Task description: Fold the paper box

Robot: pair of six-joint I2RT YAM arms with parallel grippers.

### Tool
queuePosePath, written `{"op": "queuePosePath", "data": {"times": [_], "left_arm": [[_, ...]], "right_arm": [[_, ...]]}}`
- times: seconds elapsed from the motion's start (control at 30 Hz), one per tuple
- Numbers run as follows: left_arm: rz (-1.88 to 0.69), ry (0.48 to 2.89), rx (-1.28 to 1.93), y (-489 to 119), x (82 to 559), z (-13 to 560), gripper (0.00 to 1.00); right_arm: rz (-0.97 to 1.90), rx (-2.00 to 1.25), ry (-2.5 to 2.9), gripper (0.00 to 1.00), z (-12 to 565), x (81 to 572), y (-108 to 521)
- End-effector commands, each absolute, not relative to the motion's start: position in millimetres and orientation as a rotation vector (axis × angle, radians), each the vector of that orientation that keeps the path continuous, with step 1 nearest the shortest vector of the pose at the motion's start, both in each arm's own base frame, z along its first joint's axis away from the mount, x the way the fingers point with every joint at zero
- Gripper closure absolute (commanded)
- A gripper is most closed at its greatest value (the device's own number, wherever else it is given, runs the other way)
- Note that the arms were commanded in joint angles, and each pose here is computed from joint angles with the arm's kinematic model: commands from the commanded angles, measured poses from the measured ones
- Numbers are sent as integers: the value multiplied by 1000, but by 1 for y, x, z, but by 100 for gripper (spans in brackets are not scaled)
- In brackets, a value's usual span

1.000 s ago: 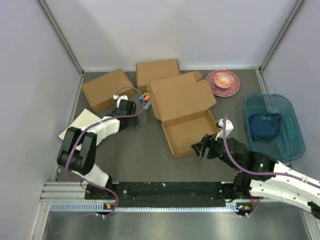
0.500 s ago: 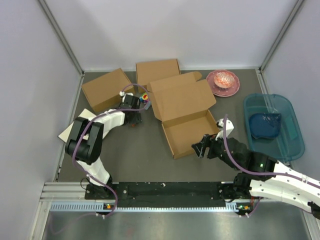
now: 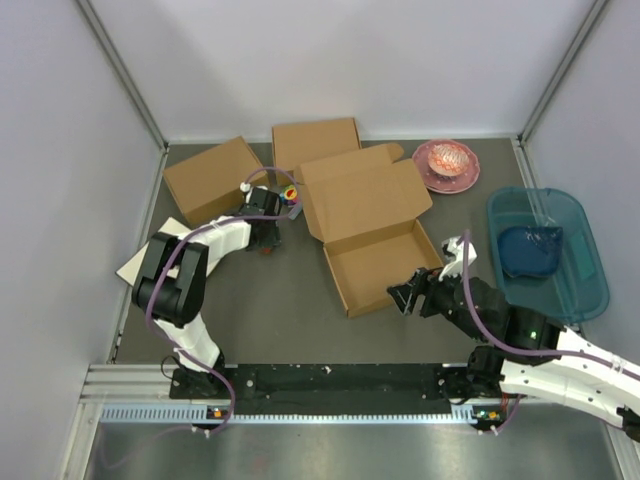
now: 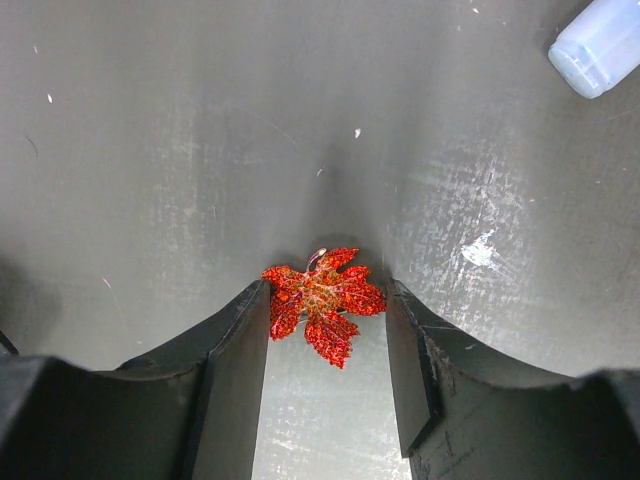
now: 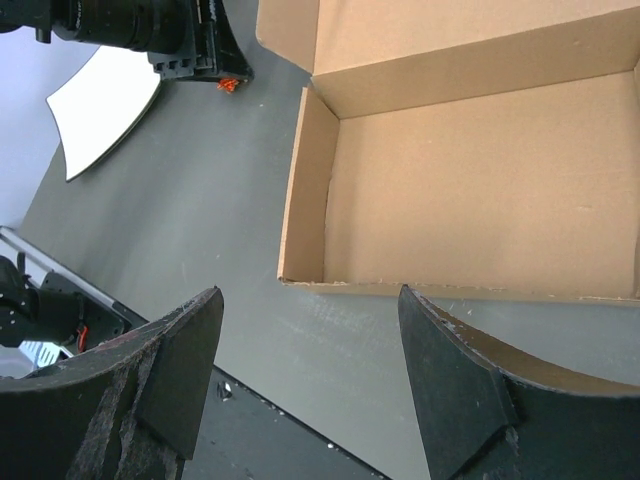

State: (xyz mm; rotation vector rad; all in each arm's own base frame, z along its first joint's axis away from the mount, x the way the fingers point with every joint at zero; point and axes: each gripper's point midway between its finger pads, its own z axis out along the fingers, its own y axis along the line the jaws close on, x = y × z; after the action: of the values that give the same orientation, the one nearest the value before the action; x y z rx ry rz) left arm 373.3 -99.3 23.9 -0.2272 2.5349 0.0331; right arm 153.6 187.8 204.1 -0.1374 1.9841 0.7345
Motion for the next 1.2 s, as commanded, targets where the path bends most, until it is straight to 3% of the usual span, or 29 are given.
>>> {"op": "queuePosePath", "data": {"times": [0.0, 0.2, 0.5, 0.63, 0.87, 1.17], "left_arm": [[58, 2541, -237, -97, 372, 27, 55], [54, 2499, -242, -92, 366, 47, 57], [-39, 2312, -163, -111, 352, 140, 58], [-147, 2196, -26, -162, 328, 198, 58], [-319, 2136, 183, -263, 289, 241, 58], [-401, 2215, 463, -386, 268, 200, 57]], "right_arm": [[744, -124, 1951, 29, 212, 155, 186], [749, -123, 1952, 29, 212, 154, 186], [736, -127, 1937, 28, 223, 158, 188], [713, -138, 1898, 29, 238, 161, 184], [674, -139, 1850, 29, 261, 165, 173], [637, -72, 1817, 28, 275, 160, 137]]}}
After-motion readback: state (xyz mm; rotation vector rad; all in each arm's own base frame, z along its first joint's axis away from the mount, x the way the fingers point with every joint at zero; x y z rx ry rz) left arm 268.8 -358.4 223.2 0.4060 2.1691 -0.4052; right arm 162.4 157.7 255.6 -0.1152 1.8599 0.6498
